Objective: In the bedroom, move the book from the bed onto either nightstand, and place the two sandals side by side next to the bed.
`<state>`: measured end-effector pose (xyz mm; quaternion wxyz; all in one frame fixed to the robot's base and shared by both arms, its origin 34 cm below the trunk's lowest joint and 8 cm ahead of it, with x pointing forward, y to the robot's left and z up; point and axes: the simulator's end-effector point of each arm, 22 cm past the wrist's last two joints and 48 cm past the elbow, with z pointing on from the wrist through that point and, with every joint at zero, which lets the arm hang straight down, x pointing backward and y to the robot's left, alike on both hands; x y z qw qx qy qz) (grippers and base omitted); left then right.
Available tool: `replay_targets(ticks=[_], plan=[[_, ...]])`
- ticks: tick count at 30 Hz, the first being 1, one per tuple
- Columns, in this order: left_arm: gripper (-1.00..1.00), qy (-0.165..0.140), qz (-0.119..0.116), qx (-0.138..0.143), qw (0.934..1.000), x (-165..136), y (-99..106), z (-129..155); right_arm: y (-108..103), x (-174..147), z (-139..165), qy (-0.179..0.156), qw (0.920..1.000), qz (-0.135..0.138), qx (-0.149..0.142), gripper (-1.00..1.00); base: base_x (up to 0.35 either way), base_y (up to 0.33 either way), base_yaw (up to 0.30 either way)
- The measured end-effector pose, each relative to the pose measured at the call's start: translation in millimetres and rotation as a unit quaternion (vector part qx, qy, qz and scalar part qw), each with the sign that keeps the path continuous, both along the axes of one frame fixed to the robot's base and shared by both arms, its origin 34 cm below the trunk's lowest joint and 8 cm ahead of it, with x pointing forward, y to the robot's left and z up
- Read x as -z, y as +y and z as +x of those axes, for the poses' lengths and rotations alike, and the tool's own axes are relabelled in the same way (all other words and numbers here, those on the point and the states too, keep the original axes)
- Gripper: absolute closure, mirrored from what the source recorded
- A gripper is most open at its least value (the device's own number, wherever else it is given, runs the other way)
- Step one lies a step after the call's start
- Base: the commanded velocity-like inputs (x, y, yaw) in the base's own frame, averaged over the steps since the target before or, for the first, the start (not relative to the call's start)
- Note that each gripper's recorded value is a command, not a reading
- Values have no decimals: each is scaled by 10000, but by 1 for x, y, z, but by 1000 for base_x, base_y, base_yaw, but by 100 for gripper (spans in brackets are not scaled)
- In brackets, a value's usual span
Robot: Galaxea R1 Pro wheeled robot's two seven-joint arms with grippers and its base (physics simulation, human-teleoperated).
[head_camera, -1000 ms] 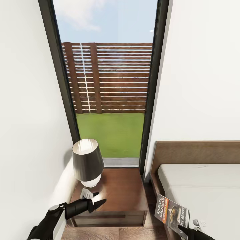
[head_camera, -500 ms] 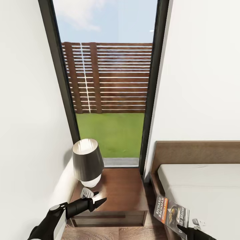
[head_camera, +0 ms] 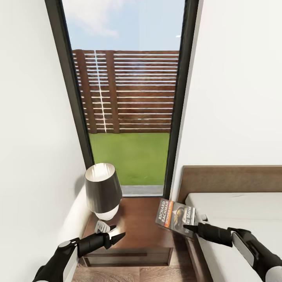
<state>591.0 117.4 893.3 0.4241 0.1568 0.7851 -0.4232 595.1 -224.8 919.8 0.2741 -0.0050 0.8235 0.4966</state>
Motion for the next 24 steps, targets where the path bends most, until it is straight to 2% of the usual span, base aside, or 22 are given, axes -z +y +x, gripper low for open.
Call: replay_targets(ticks=[2,4,6,9,11,13,15,16,19,22,24], plan=[[-100,-1,0,0,10000,0,0,0,5,-3,2,-54,10000,-24,-62,100,0,0,0],[-100,-5,-13,5,10000,0,0,0,48,0,5,26,9999,92,-109,100,0,0,0],[-100,-3,-16,-4,10000,-1,0,0,84,11,6,216,9997,24,-109,100,0,0,0],[-100,-2,-4,-19,10000,0,1,1,105,17,2,547,9984,60,-140,100,0,0,0],[-100,-1,-3,-23,10000,0,0,1,110,16,2,692,9974,152,-100,100,0,0,0],[-100,-2,-13,-21,10000,0,-2,1,112,8,8,727,9966,378,33,100,0,0,0],[-100,-2,-24,-20,10000,-1,-3,1,112,-7,21,740,9934,815,334,100,0,0,0],[-100,0,-27,-20,10000,-1,-4,1,108,-10,27,756,9916,917,506,100,0,0,0],[-100,-1,-30,-20,10000,-1,-4,1,93,-5,42,954,9855,930,1046,100,0,0,0],[-100,-1,-31,-20,10000,-1,-5,1,82,-4,55,1174,9752,1117,1505,100,0,0,0],[-100,-1,-34,-19,10000,-1,-5,1,75,3,59,1355,9691,1061,1767,100,0,0,0]])
